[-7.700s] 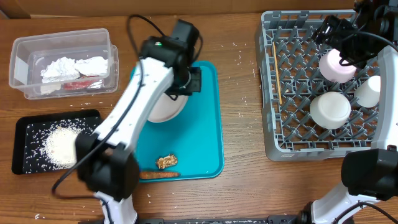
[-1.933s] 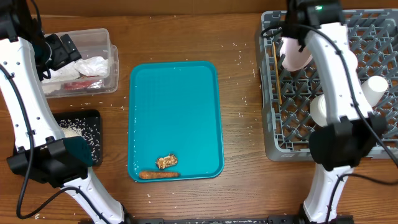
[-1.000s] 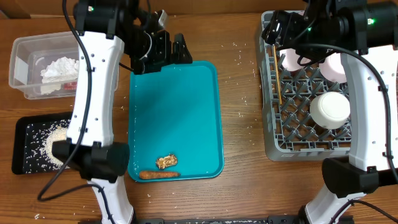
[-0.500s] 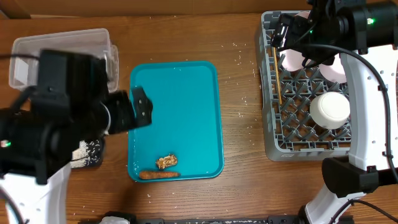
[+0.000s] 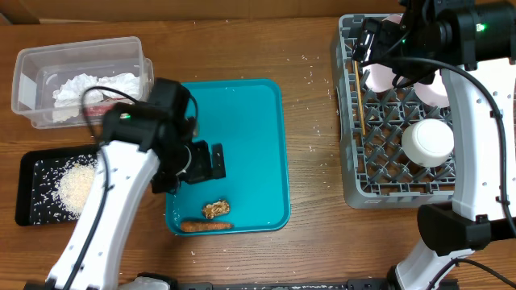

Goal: Sort waste into correct bins and load items into the dishwasher
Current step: 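Move the left gripper to the food scrap on the tray and grasp it, then carry the scrap with the left gripper and drop it on the black tray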

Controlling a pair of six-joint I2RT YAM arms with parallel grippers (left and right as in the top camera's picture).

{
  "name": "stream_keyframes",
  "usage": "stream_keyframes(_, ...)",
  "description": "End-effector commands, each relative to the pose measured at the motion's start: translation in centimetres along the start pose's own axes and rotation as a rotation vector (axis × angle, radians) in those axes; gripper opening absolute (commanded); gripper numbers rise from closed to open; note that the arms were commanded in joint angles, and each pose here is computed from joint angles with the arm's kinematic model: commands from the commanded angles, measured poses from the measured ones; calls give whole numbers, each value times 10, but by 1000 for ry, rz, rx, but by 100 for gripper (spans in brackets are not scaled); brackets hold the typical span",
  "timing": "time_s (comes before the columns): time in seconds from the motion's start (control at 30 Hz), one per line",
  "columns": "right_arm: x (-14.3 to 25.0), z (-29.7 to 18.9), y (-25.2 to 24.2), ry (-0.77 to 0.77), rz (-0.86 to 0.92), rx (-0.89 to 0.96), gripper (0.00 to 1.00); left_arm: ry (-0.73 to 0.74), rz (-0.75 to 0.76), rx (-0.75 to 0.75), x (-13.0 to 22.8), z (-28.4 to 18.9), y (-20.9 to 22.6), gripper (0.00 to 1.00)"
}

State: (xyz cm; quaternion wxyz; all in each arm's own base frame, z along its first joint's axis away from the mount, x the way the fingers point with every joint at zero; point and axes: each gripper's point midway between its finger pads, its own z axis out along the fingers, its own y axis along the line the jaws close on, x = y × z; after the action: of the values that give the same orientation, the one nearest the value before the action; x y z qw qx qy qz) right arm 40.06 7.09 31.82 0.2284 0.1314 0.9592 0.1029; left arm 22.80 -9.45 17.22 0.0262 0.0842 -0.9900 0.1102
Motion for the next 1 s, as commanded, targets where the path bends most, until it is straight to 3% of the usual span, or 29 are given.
stream_keyframes(0.0, -1, -4, 1, -15, -3, -1, 100, 119, -8, -69, 11, 40, 12, 100)
stream_keyframes(0.1, -1, -4, 1, -15, -3, -1, 100, 204, -60, -120, 19, 72, 18, 98)
stream_keyframes(0.43, -1, -4, 1, -15, -3, -1, 100, 255, -134, -229, 12, 126, 34, 100)
stream_keyframes(0.97, -1, -4, 1, -15, -3, -1, 100, 227, -118, -169, 18, 171, 42, 100)
